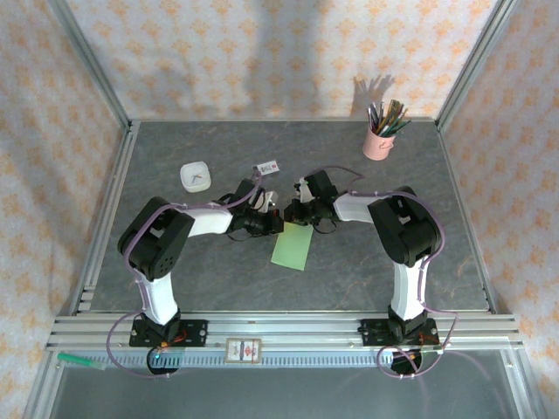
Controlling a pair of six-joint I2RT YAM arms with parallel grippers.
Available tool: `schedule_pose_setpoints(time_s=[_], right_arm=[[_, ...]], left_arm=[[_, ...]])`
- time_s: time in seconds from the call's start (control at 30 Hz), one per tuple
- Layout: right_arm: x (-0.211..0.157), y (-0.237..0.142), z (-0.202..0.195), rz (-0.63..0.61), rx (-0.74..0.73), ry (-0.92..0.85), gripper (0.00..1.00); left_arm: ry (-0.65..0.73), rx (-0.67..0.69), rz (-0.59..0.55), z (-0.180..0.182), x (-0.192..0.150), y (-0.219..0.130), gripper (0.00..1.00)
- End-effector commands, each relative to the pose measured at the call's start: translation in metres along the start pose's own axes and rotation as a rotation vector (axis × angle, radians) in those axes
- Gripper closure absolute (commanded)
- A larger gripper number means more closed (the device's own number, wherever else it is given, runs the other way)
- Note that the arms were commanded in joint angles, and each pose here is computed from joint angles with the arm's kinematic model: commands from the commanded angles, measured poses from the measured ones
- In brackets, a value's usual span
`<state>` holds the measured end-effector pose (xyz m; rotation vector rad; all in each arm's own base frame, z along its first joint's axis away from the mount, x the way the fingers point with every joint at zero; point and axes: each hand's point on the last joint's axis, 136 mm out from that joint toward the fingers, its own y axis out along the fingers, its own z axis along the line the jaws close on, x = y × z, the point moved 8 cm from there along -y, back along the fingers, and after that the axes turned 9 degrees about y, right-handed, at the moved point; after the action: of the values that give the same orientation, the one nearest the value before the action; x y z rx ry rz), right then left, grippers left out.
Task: Fold a paper plane with a square sheet of paper (pick it up from the middle)
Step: First fold the square sheet of paper in half at the center of the table.
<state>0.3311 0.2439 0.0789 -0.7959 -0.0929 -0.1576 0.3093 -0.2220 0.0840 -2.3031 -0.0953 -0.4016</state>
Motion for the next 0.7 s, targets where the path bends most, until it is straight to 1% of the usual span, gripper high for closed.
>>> schedule_pose_setpoints(time_s=[0.0, 0.33, 0.6, 0.67], right_arm=[[-0.011, 0.013, -0.036, 0.019, -0.170, 0.042, 0.92], [-0.012, 0.014, -0.041, 0.018, -0.193, 0.062, 0.92], [-0.012, 0.014, -0.041, 0.017, -0.202, 0.067, 0.92], [-0.012, 0.014, -0.042, 0.017, -0.206, 0.067, 0.92]], left_arm=[[-0.030, 0.017, 0.040, 0.012, -0.015, 0.007, 0.96], [-0.052, 0.034, 0.087, 0.019, -0.038, 0.000, 0.95], [-0.046, 0.013, 0.127, 0.016, -0.065, -0.004, 0.94], [-0.076, 0.015, 0.139, 0.016, -0.072, -0.005, 0.94]])
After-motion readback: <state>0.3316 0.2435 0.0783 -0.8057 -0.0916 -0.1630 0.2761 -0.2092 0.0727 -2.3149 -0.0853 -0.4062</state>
